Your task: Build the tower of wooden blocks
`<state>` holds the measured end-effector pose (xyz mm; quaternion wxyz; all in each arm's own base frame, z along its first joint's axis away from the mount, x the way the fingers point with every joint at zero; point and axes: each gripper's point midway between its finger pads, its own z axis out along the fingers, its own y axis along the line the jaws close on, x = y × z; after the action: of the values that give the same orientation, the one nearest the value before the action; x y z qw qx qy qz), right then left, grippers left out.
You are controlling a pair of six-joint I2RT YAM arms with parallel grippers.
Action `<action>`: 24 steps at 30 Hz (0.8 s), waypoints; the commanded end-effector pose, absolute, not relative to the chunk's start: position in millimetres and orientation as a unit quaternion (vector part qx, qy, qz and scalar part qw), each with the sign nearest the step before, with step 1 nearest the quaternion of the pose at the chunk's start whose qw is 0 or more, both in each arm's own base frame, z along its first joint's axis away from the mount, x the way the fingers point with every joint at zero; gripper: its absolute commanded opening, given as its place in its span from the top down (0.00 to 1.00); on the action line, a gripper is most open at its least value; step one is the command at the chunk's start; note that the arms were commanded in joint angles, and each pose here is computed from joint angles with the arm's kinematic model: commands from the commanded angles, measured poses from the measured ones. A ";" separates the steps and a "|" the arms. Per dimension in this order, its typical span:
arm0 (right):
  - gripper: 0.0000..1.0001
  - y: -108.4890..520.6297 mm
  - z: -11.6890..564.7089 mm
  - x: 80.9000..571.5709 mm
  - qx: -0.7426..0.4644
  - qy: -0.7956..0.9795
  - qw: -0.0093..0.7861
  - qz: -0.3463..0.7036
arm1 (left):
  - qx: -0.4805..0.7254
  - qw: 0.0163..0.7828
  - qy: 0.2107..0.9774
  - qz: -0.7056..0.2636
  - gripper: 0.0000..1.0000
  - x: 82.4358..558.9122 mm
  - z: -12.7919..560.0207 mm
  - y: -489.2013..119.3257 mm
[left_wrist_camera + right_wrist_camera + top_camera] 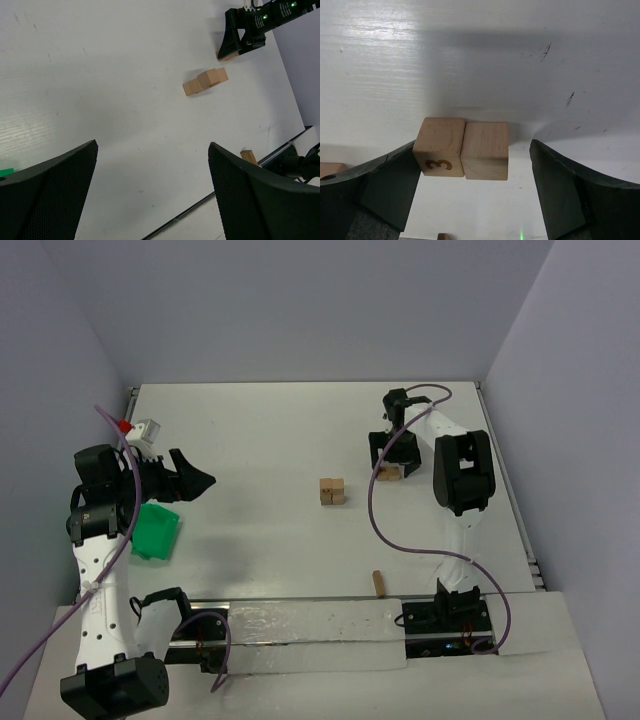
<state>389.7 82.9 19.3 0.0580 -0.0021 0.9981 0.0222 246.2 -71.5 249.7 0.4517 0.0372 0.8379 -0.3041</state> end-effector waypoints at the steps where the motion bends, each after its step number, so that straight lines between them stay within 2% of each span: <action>1: 0.13 80.5 53.3 412.5 -0.026 0.993 0.115 0.008 | 0.047 0.468 0.826 -0.310 0.03 250.6 258.8 -72.5; 12: 0.21 84.8 57.0 405.3 -0.023 0.995 0.101 0.011 | 0.047 0.469 0.826 -0.310 0.03 250.8 259.0 -72.3; 14: 0.20 83.8 56.6 402.4 -0.020 0.995 0.095 0.009 | 0.047 0.468 0.826 -0.311 0.03 250.6 259.1 -72.8; 19: 0.08 82.5 53.9 396.1 -0.010 0.996 0.083 0.005 | 0.048 0.469 0.825 -0.311 0.03 250.8 259.4 -72.5; 22: 0.08 83.2 53.1 395.9 -0.010 0.997 0.082 0.007 | 0.047 0.470 0.825 -0.310 0.03 250.4 260.0 -72.4; 24: 0.13 84.5 53.8 396.3 -0.009 0.997 0.082 0.010 | 0.048 0.470 0.825 -0.310 0.03 250.2 259.8 -72.8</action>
<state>389.9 80.7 29.9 0.0557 -0.0134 0.9983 0.0065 247.3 -71.4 249.9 0.4525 0.0379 0.8374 -0.3043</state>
